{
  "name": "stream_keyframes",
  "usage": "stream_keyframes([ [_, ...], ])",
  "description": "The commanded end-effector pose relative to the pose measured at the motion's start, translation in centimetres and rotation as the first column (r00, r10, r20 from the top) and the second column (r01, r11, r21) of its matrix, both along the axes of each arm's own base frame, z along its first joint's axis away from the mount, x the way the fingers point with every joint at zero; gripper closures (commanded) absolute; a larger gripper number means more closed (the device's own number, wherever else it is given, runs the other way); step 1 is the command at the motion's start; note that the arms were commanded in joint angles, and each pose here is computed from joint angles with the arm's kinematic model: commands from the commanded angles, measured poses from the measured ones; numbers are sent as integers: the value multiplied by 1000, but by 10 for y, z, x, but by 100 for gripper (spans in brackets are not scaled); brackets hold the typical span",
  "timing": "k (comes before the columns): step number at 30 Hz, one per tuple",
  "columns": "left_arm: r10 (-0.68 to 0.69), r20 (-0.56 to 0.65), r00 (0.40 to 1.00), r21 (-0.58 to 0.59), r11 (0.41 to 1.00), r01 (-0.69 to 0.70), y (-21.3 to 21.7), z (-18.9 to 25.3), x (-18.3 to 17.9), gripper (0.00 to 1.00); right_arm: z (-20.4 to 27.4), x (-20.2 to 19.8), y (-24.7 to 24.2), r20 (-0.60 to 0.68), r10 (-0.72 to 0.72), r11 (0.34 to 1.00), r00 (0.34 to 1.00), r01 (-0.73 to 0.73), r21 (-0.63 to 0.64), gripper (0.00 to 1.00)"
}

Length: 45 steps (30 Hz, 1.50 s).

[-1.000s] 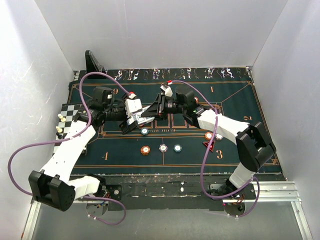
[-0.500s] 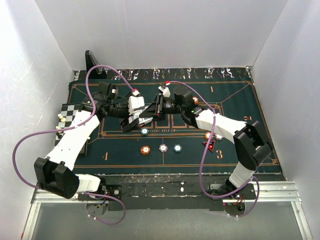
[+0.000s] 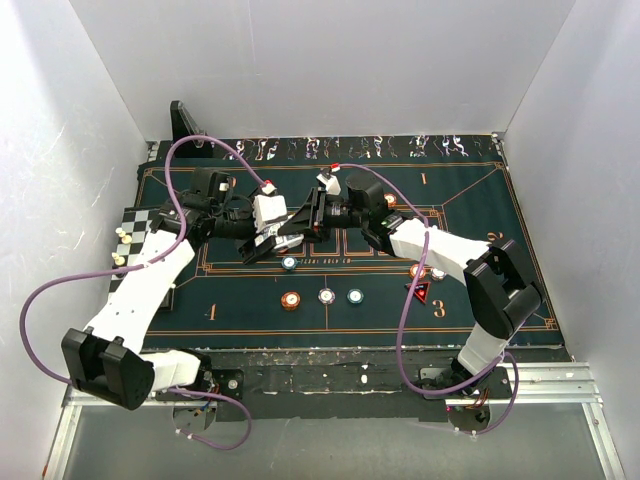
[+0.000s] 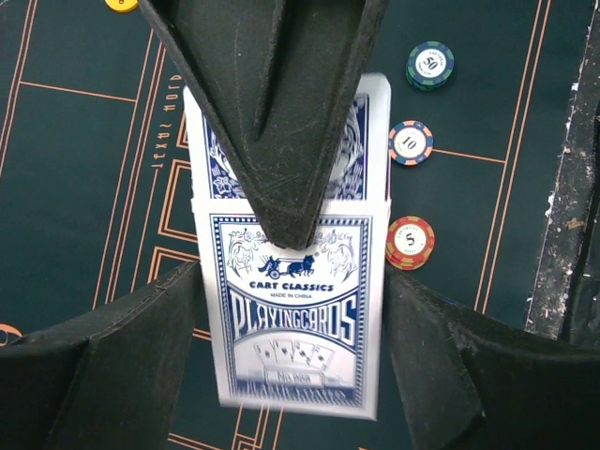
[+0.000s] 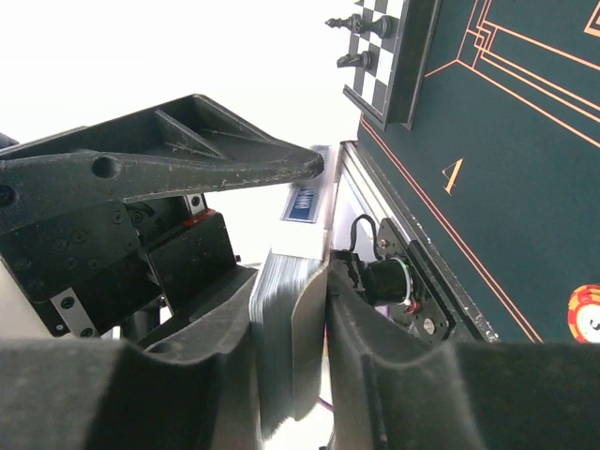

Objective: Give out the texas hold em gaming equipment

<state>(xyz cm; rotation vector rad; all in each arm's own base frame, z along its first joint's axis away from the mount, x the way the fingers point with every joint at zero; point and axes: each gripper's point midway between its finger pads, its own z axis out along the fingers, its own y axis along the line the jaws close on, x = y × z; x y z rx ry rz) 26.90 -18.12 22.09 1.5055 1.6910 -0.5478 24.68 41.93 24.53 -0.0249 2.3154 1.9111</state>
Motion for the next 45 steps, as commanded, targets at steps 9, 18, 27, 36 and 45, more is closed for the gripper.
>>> stream_keyframes([
  [9, 1, -55, 998, -49, 999, -3, -4, 2, -17, 44, 31, -5, 4, 85, 24, 998, 996, -28, 54, 52],
  [18, -13, -29, 999, -56, 998, 12, -5, 7, -18, 47, 29, -8, 8, 81, 41, 997, 996, -46, 55, 66],
  [27, -25, -13, 1000, -72, 997, 24, -6, 27, -20, 2, 27, -9, 3, 88, 48, 997, 995, -53, 57, 87],
  [36, -68, 137, 988, -54, 996, 76, 4, 22, -32, 2, 33, -10, -8, 100, 52, 994, 994, -61, 91, 89],
  [45, -7, 166, 986, -115, 993, 26, 0, 26, -5, 2, 43, -18, -8, 109, 87, 986, 990, -102, 132, 89],
])
